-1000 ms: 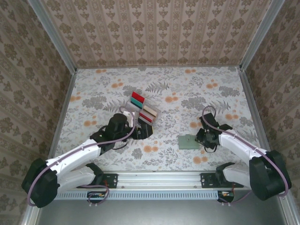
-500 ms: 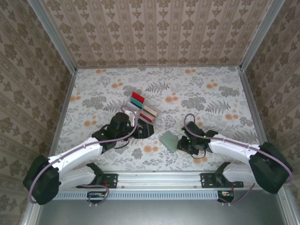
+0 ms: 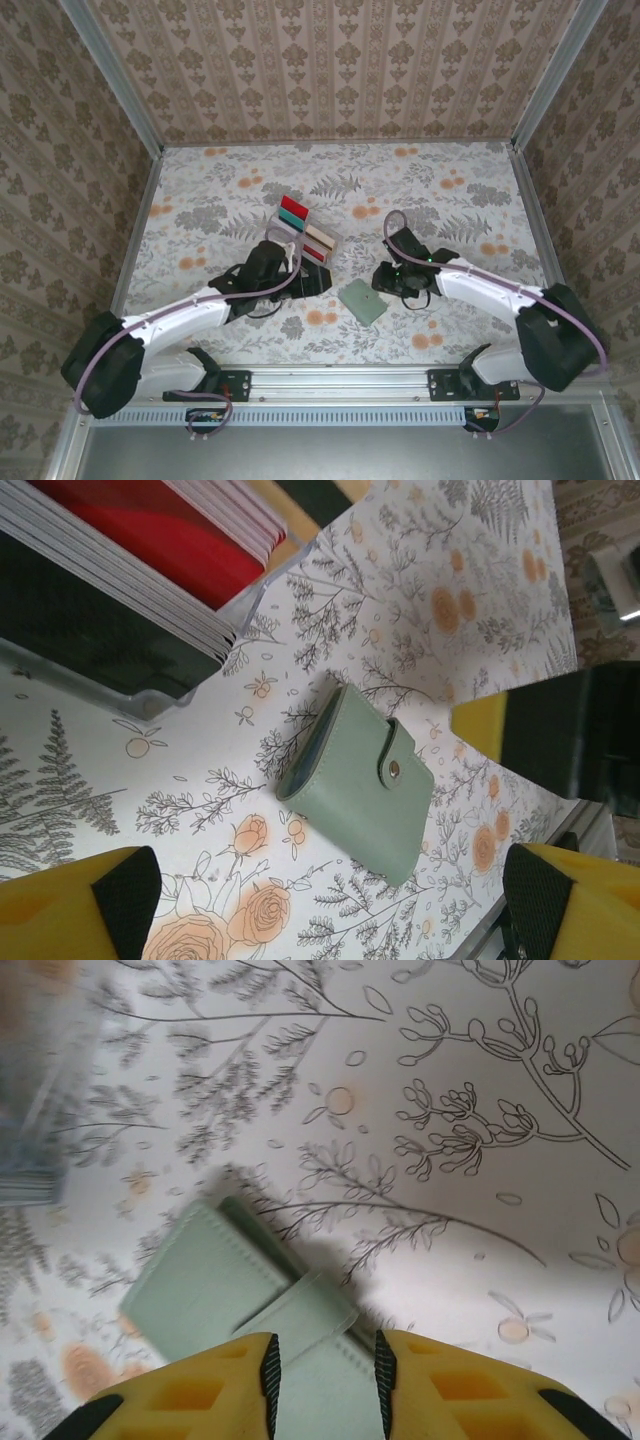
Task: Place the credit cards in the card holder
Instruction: Rotate the card holder at the bottom-center of the table, then pick up the card holder at the bottom-center of the table.
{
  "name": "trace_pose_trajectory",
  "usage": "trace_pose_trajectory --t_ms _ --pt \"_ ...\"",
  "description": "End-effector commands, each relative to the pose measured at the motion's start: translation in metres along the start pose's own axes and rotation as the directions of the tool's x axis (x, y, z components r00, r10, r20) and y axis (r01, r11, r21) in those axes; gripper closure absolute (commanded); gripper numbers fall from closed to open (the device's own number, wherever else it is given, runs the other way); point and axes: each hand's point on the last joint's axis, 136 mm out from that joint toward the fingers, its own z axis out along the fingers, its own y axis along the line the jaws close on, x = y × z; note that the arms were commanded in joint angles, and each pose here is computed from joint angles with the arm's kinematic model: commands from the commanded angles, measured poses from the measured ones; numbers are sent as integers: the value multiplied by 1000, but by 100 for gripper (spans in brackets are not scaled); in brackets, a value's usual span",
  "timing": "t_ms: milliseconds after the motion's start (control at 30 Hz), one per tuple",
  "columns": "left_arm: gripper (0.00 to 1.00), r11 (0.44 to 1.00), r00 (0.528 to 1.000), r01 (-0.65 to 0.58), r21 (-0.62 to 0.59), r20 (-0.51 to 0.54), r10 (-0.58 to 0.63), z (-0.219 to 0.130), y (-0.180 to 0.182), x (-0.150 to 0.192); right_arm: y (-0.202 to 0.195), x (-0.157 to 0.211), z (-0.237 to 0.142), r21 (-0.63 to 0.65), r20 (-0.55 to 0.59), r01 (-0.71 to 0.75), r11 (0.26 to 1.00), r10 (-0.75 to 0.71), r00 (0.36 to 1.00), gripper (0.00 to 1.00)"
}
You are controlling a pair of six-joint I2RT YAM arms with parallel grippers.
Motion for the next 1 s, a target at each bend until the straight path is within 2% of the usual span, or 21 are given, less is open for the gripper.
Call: trace_pose_trajectory --t_ms 0,100,300,433,567,767,967 --pt "9 998 998 57 37 7 -57 6 -10 -2 4 15 21 -43 -86 52 998 -56 995 68" --pt "11 994 996 92 50 0 -92 13 -10 2 2 31 32 -38 -153 51 998 -56 987 72" --pt "21 989 989 146 29 -37 -145 28 -5 14 9 60 34 -44 -169 9 999 -16 986 72" --pt "25 977 976 212 -10 -48 -212 32 6 25 9 70 30 -31 -132 -62 998 58 990 72" --pt "23 967 967 250 -42 -30 -251 27 13 34 10 67 20 -60 -74 -98 993 93 993 72" --pt "23 968 966 243 -57 -75 -247 23 5 53 7 78 14 -76 -111 -61 995 52 992 73" --pt "27 966 959 253 -54 -118 -258 36 3 66 15 89 13 -131 -165 -12 991 -9 986 74"
